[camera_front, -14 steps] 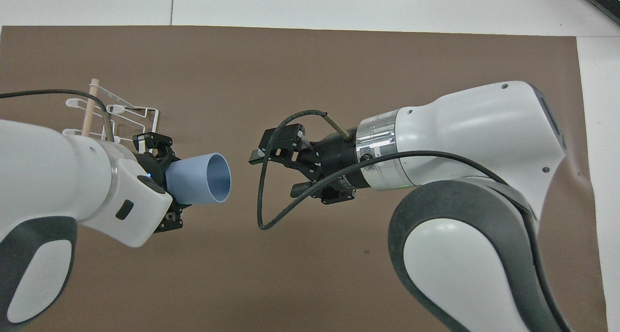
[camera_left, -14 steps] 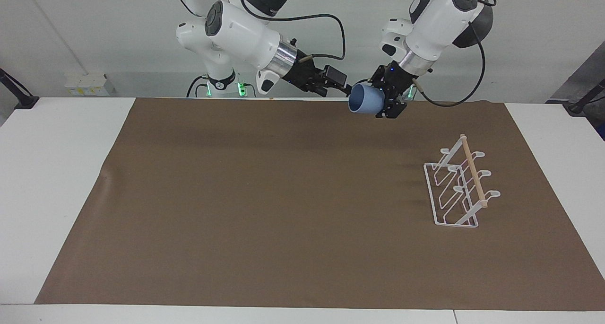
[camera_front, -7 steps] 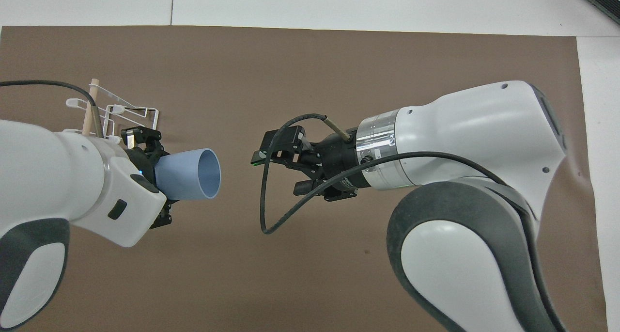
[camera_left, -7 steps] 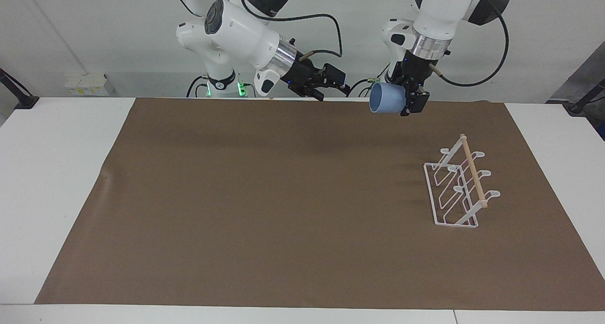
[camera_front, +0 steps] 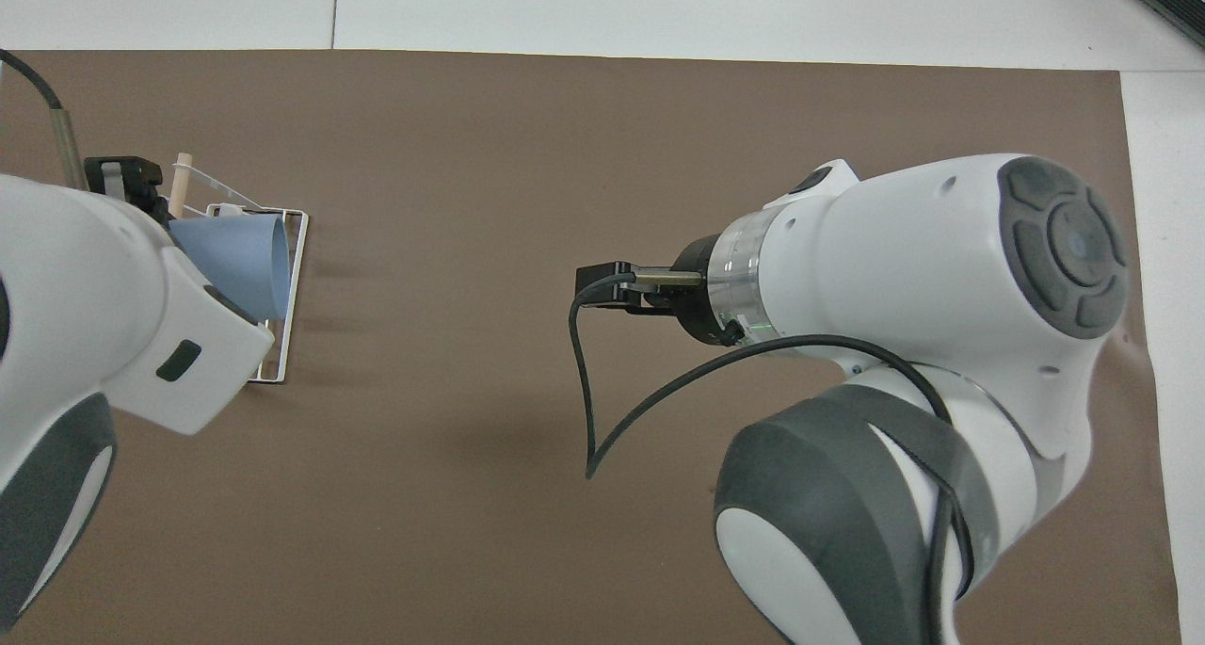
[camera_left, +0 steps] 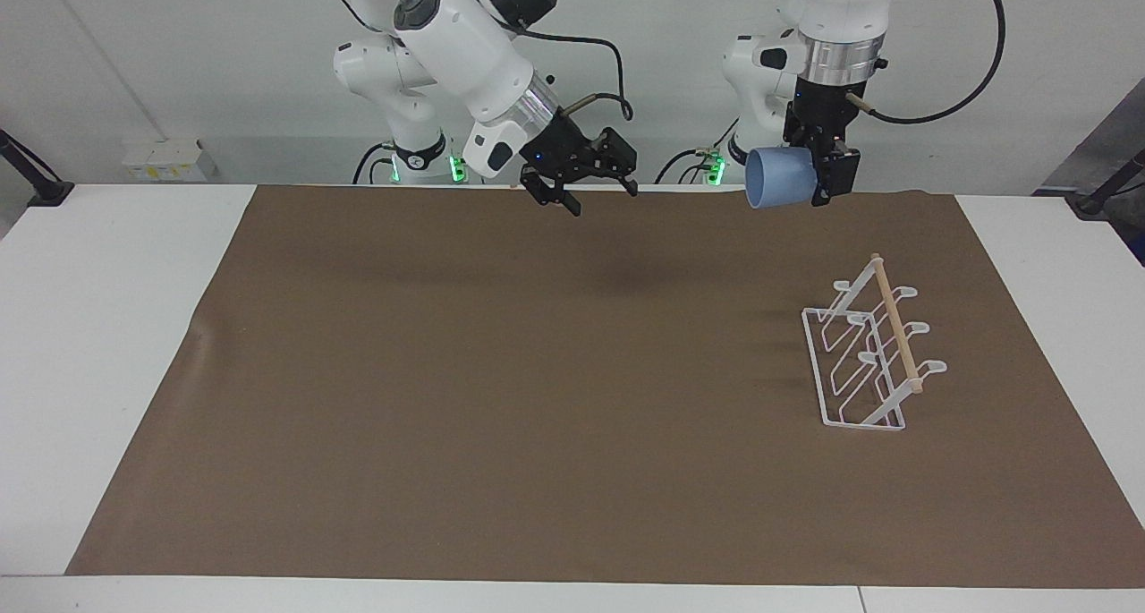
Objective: Hang cup on cup holder
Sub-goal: 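Raise the cup over the rack with the left gripper while the right withdraws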
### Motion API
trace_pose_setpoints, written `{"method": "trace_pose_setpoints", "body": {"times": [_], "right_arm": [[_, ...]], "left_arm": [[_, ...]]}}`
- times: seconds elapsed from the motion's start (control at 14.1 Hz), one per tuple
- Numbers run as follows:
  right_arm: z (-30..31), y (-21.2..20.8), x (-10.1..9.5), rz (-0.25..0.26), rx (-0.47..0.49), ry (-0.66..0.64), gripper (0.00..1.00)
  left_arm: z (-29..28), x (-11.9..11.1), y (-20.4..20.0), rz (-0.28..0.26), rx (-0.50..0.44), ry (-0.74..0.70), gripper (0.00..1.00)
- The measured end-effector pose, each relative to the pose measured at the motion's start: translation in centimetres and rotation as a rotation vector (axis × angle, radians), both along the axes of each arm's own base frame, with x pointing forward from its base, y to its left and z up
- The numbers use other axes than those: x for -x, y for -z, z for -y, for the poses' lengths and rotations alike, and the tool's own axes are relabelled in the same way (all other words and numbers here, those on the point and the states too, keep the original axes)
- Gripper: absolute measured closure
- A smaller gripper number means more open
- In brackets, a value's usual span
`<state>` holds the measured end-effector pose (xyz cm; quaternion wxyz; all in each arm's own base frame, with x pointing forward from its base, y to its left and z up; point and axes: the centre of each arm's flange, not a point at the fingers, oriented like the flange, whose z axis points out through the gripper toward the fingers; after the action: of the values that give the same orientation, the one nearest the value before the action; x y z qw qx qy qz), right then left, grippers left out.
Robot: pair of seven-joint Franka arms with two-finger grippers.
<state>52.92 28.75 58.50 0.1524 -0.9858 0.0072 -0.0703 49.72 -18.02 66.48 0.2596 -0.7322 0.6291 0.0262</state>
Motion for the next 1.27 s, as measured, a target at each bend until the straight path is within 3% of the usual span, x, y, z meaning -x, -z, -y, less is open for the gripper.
{"method": "trace_pose_setpoints", "body": {"times": [0.21,0.42,0.64,0.85,0.99,1.27], "right_arm": [[1.3,0.3,0.0,0.036,0.181,-0.116,0.00],[3.9,-0.7,-0.1,0.023,0.331,-0.222,0.00],[8.6,-2.2,-0.9,-0.031,0.367,-0.218,0.00],[14.2,-2.9,-1.7,-0.073,0.378,-0.163,0.00],[17.1,-2.9,-2.0,-0.104,0.382,-0.136,0.00],[20.4,-1.5,-1.8,-0.162,0.386,-0.088,0.00]], "left_arm": [[-0.8,-1.0,0.7,0.044,-0.106,-0.042,0.30],[-0.2,-3.7,4.2,0.054,-0.245,-0.012,0.30],[1.4,-6.6,9.5,0.044,-0.329,0.058,0.30],[2.5,-7.2,13.2,0.003,-0.365,0.205,0.30],[2.6,-7.9,14.0,0.022,-0.394,0.357,0.30],[2.3,-8.0,16.0,0.069,-0.428,0.495,0.30]]}}
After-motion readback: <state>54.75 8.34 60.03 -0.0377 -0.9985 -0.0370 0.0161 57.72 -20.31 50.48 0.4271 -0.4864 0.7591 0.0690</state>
